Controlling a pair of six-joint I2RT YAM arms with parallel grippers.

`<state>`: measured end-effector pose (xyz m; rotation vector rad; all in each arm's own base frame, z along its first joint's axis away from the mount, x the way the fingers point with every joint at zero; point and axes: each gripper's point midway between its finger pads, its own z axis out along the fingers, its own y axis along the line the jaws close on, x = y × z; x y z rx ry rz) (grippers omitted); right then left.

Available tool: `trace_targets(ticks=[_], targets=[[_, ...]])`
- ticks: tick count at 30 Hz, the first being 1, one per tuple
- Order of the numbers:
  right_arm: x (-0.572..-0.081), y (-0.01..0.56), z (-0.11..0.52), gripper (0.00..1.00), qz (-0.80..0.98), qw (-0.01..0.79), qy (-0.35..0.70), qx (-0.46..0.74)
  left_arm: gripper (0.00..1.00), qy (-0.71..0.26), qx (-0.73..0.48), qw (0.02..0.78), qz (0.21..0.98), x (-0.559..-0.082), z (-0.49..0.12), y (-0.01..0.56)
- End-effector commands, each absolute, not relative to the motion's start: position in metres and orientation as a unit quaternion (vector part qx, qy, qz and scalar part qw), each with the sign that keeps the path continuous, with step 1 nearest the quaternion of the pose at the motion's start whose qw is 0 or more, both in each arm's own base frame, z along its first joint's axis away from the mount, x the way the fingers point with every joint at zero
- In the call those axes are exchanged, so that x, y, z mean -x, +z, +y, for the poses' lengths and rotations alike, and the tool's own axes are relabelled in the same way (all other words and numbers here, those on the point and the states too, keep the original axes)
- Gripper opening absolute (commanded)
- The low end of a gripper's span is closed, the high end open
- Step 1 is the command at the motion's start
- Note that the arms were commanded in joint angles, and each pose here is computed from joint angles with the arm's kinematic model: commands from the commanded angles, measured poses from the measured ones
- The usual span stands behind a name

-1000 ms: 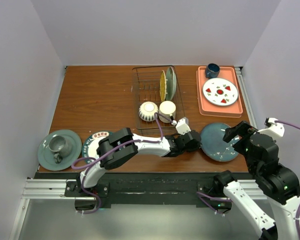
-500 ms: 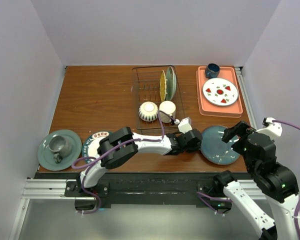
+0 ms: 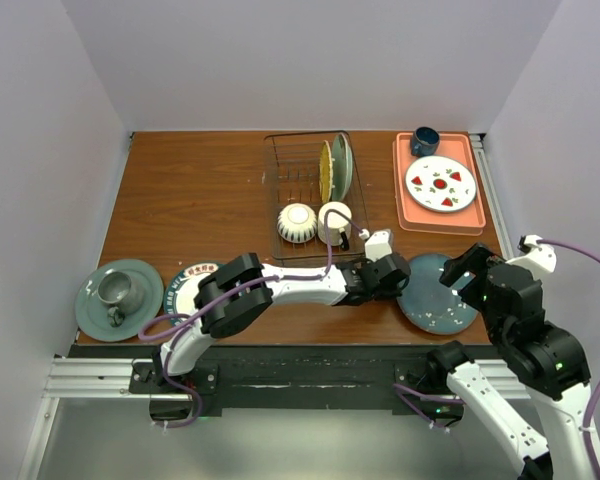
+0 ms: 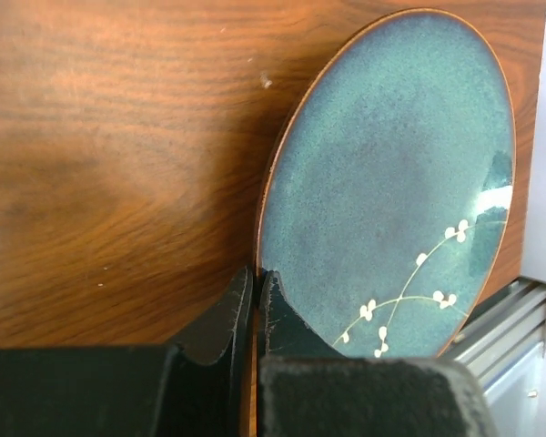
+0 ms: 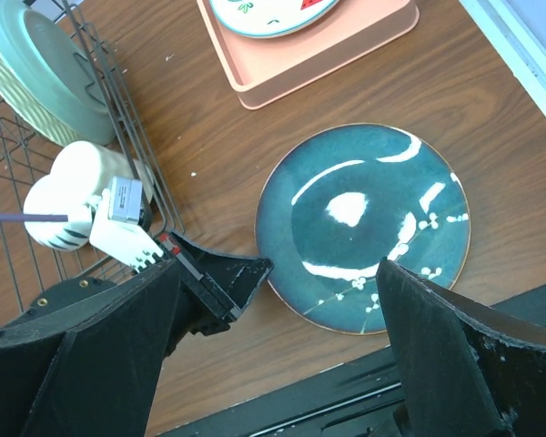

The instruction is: Load the mixed dishes into the dish rack

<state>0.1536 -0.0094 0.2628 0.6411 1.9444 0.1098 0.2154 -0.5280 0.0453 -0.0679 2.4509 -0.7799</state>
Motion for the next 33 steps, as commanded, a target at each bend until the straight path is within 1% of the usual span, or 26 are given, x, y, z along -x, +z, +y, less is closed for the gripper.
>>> trace_targets(ticks=[1, 7, 10, 14, 19, 21, 27, 33], targets=[[-0.160, 0.266, -0.001, 0.93, 0.804, 0.520, 0.072, -0.277, 0.00, -0.230, -0.058, 0.323, 0.916, -0.230, -0.512, 0.055], [-0.163, 0.262, 0.005, 0.92, 0.809, 0.513, 0.080, -0.276, 0.00, -0.253, -0.087, 0.292, 0.918, -0.240, -0.511, 0.049], [-0.167, 0.258, 0.008, 0.92, 0.812, 0.508, 0.081, -0.277, 0.00, -0.260, -0.089, 0.292, 0.916, -0.249, -0.502, 0.058], [-0.174, 0.248, 0.016, 0.91, 0.817, 0.496, 0.092, -0.279, 0.00, -0.285, -0.077, 0.298, 0.908, -0.269, -0.488, 0.086], [-0.188, 0.225, 0.033, 0.91, 0.831, 0.467, 0.107, -0.283, 0.00, -0.299, -0.058, 0.301, 0.904, -0.283, -0.472, 0.105], [-0.191, 0.211, 0.034, 0.92, 0.838, 0.452, 0.098, -0.289, 0.00, -0.304, -0.048, 0.304, 0.902, -0.290, -0.465, 0.113], [-0.204, 0.175, 0.039, 0.92, 0.837, 0.430, 0.093, -0.327, 0.00, -0.308, -0.019, 0.306, 0.901, -0.309, -0.449, 0.120], [-0.211, 0.141, 0.048, 0.93, 0.836, 0.402, 0.101, -0.360, 0.00, -0.332, 0.007, 0.301, 0.894, -0.336, -0.448, 0.121]])
